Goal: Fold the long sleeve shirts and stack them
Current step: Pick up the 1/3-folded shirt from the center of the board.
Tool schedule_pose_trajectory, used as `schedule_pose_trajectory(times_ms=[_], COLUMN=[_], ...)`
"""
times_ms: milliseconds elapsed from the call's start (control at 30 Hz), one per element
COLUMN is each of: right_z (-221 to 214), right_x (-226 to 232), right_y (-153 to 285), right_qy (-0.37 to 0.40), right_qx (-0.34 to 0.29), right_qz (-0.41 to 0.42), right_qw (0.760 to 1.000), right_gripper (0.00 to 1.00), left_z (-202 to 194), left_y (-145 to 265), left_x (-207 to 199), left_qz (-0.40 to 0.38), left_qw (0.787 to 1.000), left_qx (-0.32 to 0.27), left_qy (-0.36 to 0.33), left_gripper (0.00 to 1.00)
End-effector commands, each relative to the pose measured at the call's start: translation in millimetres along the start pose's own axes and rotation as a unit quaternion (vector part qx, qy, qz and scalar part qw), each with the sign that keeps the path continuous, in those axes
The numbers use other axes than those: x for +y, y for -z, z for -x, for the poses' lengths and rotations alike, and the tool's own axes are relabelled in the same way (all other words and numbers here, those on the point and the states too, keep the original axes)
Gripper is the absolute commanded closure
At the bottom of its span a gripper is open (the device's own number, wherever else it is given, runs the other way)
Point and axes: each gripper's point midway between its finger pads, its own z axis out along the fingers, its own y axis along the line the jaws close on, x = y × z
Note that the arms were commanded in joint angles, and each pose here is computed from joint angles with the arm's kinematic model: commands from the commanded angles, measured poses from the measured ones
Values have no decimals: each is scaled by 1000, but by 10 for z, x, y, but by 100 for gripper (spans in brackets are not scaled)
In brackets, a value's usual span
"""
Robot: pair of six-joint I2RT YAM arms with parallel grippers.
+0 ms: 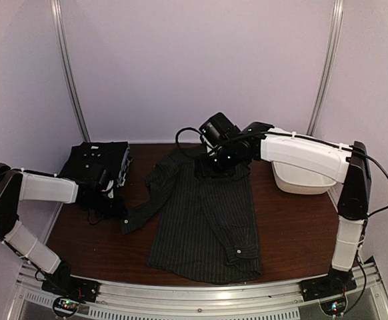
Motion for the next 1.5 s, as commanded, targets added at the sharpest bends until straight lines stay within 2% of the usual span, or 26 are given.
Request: schedule_pose_trajectory(times_ms=[0,367,433,600,700,833,1133,1267,1467], right_z=[172,-86,-127,-150,-154,-150,-177,-233,-327], right_x=[41,55,64,199,291,374,666,865,1019], right_y=[354,413,400,353,333,280,213,200,96], right_qy=[-1,5,1,11,20,24,22,17,-6], right_qx=[-81,-115,-118,-122,-128,-132,-148,-154,-150], right_qz=[-10,18,27,50,59,74,144,193,243], right_qw=[997,993,993,991,990,988,978,969,958], right_gripper=[34,33,33,33,33,33,33,32,31], left_z=[90,47,25,113,268,473,569,584,485], left_y=[-79,-213,-231,-126,69,423,895,1054,1103], left_x=[132,-28,-21,-97,-309,-729,-1428,-1715,-1967], left_qz=[36,92,100,93,50,-45,-213,-292,-359], left_qw=[999,995,994,995,997,993,969,952,933], left_qx=[-22,-18,-8,-12,-32,-67,-61,-48,-10], left_qy=[5,-42,-41,-45,-55,-83,-107,-82,-19], left_gripper=[57,59,64,90,100,100,100,100,100])
